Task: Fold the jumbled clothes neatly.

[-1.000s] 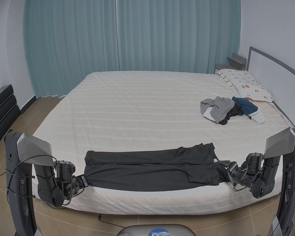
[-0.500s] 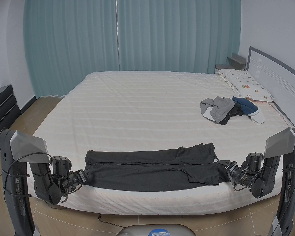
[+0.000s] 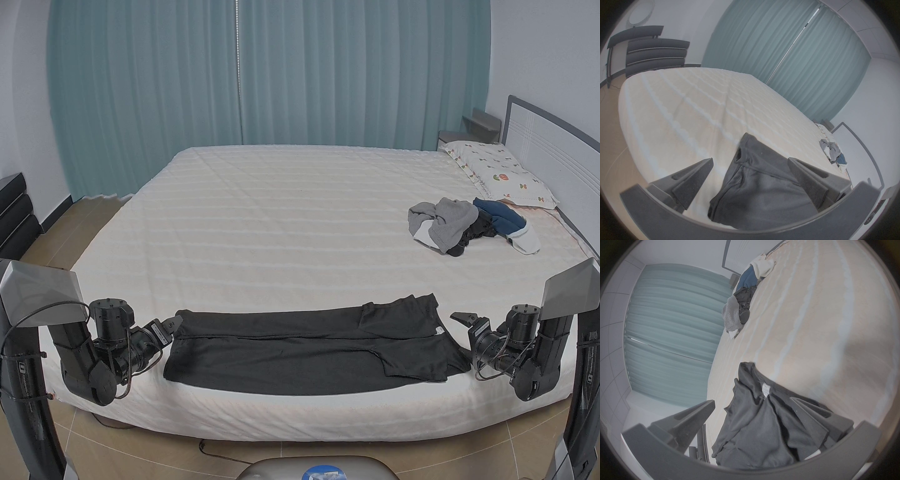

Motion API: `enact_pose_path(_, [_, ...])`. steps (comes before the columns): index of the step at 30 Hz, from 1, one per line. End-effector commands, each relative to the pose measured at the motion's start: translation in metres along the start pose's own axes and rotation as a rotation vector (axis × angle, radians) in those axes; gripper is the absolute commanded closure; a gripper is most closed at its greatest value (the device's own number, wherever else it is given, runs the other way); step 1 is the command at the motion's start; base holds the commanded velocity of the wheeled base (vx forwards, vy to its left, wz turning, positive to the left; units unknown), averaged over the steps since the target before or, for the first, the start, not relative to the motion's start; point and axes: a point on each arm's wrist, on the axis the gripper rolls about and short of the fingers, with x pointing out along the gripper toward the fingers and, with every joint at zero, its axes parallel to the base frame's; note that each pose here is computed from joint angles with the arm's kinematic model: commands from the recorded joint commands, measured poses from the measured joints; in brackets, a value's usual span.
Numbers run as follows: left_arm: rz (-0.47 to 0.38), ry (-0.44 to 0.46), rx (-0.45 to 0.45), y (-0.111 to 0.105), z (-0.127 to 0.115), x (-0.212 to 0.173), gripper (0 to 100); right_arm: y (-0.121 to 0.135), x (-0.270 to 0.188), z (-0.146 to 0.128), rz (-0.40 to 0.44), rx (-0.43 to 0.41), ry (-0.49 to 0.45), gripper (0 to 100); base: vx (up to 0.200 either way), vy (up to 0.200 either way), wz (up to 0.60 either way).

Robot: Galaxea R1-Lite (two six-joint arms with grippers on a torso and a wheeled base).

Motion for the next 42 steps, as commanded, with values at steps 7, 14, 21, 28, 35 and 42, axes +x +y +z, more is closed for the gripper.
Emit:
enact_pose_path(7, [-0.063,0.046,-0.013,0.004,0.006,0.01,0,0.0,-0.001,-0.003,-0.001,-0.027,0.008,0,0.086,0.0,0.0])
enact_pose_path(14, [-0.057,0.185,0.058,0.009,0.005,0.02,0,-0.001,-0.001,-0.004,-0.005,-0.045,0.012,0,0.0,0.0,0.0])
enact_pose_path(21, [-0.041,0.206,0.114,0.014,0.001,0.037,0,-0.003,0.0,-0.005,-0.011,-0.046,0.015,0,0.0,0.0,0.0])
enact_pose_path(28, [-0.029,0.237,0.179,0.02,-0.012,0.046,0,-0.003,-0.001,-0.006,-0.013,-0.047,0.015,0,0.0,0.0,0.0])
enact_pose_path(35, [-0.039,0.252,0.208,0.019,-0.019,0.045,0,-0.003,-0.001,-0.006,-0.013,-0.049,0.017,0,0.0,0.0,0.0])
enact_pose_path(42, [-0.085,0.24,0.24,0.009,-0.032,0.034,0,-0.003,0.0,-0.007,-0.012,-0.058,0.022,0,0.0,0.0,0.0])
